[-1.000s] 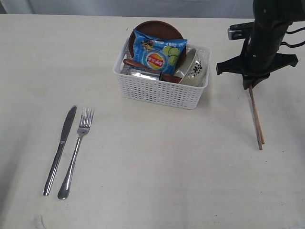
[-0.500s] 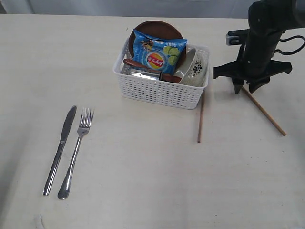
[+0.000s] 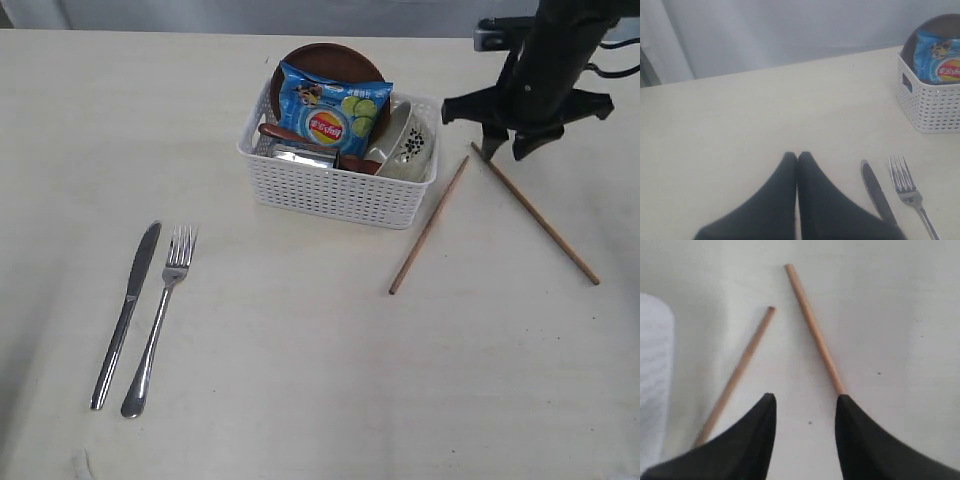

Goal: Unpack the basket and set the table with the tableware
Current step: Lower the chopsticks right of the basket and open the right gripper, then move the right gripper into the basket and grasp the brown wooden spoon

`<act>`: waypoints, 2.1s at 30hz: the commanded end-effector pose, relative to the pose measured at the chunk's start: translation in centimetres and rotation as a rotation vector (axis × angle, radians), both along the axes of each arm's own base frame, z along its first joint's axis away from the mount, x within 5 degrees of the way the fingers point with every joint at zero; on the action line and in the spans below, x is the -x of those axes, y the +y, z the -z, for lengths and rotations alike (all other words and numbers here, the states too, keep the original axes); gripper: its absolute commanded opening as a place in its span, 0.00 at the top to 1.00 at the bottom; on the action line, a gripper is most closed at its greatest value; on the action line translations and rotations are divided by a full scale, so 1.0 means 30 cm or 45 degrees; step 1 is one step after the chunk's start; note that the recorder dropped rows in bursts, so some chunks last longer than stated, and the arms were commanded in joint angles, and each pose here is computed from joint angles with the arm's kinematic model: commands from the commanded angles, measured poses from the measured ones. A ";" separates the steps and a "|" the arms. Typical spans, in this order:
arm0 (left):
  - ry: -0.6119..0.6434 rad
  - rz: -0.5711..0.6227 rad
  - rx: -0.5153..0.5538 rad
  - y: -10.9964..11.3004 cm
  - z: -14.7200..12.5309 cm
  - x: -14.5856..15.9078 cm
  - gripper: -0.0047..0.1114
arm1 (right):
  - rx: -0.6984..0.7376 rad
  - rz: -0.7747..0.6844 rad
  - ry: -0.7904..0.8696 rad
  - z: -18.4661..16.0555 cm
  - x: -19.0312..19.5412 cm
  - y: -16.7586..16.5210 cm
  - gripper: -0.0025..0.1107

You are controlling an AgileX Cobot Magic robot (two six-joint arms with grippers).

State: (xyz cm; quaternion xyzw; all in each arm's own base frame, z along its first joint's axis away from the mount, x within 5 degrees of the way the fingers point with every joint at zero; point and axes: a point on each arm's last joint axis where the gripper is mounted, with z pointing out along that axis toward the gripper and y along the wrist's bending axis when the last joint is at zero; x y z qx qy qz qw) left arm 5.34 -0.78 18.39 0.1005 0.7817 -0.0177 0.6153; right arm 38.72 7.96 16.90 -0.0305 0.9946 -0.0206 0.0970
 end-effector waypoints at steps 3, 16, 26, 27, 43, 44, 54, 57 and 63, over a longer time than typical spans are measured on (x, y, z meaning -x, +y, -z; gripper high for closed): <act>-0.009 -0.003 0.004 0.000 0.000 0.000 0.96 | -0.400 -0.239 -0.168 -0.230 -0.010 0.104 0.64; -0.009 -0.003 0.004 0.000 0.000 0.000 0.96 | -0.312 -0.773 -0.172 -0.163 -0.011 0.587 0.64; -0.009 -0.003 0.004 0.000 0.000 0.000 0.96 | -0.225 -0.850 -0.045 -0.010 -0.021 0.662 0.58; -0.009 -0.003 0.004 0.000 0.000 0.000 0.96 | -0.222 -0.862 -0.041 -0.005 -0.020 0.665 0.58; -0.009 -0.003 0.004 0.000 0.000 0.000 0.96 | -0.057 -0.771 -0.043 0.049 -0.046 0.633 0.58; -0.009 -0.003 0.004 0.000 0.000 0.000 0.96 | -0.045 -0.795 -0.021 0.050 -0.041 0.630 0.58; -0.009 -0.003 0.004 0.000 0.000 0.000 0.96 | -0.195 -0.803 0.012 0.094 -0.033 0.671 0.58; -0.009 -0.003 0.004 0.000 0.000 0.000 0.96 | -0.176 -0.799 0.024 0.114 -0.035 0.669 0.59; -0.009 -0.003 0.004 0.000 0.000 0.000 0.96 | -0.110 -0.827 0.018 0.119 -0.041 0.656 0.93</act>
